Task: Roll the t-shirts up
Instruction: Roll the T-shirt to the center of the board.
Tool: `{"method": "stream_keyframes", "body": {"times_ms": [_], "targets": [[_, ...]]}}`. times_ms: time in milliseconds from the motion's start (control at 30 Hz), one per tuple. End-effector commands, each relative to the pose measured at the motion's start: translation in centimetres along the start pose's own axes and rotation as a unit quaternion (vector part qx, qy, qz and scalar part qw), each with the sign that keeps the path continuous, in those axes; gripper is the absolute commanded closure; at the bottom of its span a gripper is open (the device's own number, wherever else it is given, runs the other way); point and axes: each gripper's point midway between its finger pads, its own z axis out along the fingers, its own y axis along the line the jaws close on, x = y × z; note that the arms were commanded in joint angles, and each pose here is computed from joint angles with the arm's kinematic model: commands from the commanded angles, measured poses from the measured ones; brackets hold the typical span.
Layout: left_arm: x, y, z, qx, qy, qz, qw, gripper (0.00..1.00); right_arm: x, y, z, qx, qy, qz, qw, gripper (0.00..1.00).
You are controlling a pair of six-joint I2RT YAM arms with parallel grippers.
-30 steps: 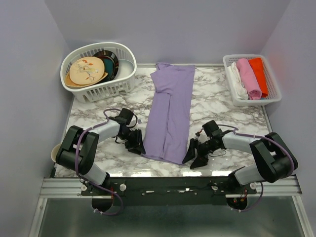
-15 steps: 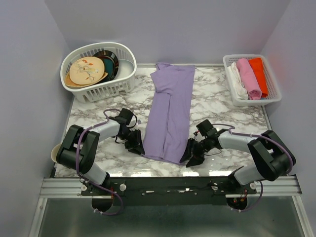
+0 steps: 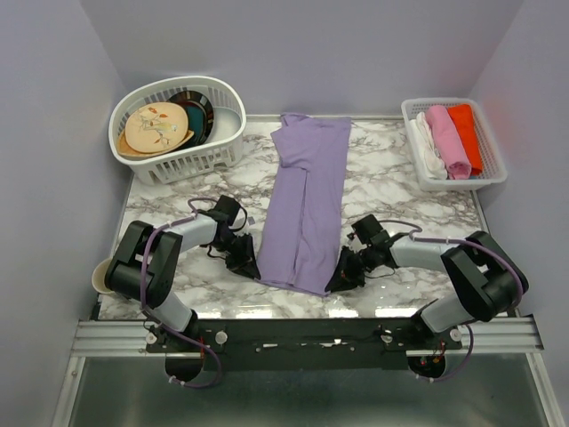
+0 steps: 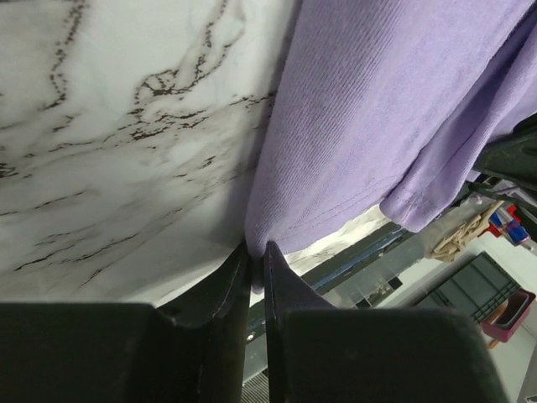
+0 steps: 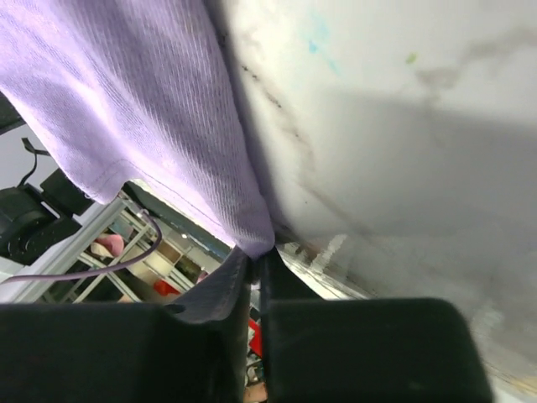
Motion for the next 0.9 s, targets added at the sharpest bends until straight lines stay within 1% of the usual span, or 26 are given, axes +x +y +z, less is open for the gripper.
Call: {"method": "stream_keyframes", "body": {"times_ms": [0,33,67,133,233,467,667,733,767,800,867], "targets": [[-0.6,2.4,1.2,-0.042,-0.013,0.012,0.999,0.89,-2.1,-5.9,1.0,0.111,-0.077,-0.001,0.991,0.9],[-0.7,2.3,1.1,-0.04,-0.015,0.016,0.999,1.0,-2.1,-5.8,0.8,0.112,-0.079,-0.003,0.991,0.98],[-1.0,2.0,0.9,-0.039,-0.02,0.021,0.999,1.0,-2.2,-5.4,0.5,0.107,-0.084,-0.009,0.991,1.0],[-1.3,1.1,0.4,-0.022,-0.03,0.032,0.999,1.0,-1.7,-5.5,0.0,0.107,-0.081,-0.011,0.991,1.0],[-1.4,-0.9,-0.3,0.024,-0.044,0.046,0.998,1.0,-1.2,-4.6,-0.9,0.093,-0.082,-0.028,0.992,1.0],[-1.4,-4.1,-1.9,0.092,-0.067,0.078,0.99,1.0,-2.0,-1.8,-2.9,0.061,-0.111,-0.078,0.989,1.0],[-2.8,-6.2,-3.4,0.11,-0.084,0.112,0.984,1.0,-3.9,0.8,-5.2,0.053,-0.154,-0.102,0.981,1.0],[-2.8,-6.4,-3.6,0.109,-0.073,0.114,0.985,1.0,-4.6,2.0,-5.9,0.044,-0.163,-0.107,0.98,1.0],[-3.1,-6.8,-4.1,0.11,-0.076,0.125,0.983,1.0,-4.8,2.4,-6.1,0.04,-0.165,-0.111,0.979,1.0],[-2.7,-6.7,-4.2,0.107,-0.063,0.119,0.985,1.0,-5.0,2.8,-6.3,0.035,-0.165,-0.112,0.979,1.0],[-2.9,-6.8,-4.9,0.106,-0.061,0.12,0.985,1.0,-5.1,4.1,-6.7,0.019,-0.162,-0.117,0.98,1.0]]}}
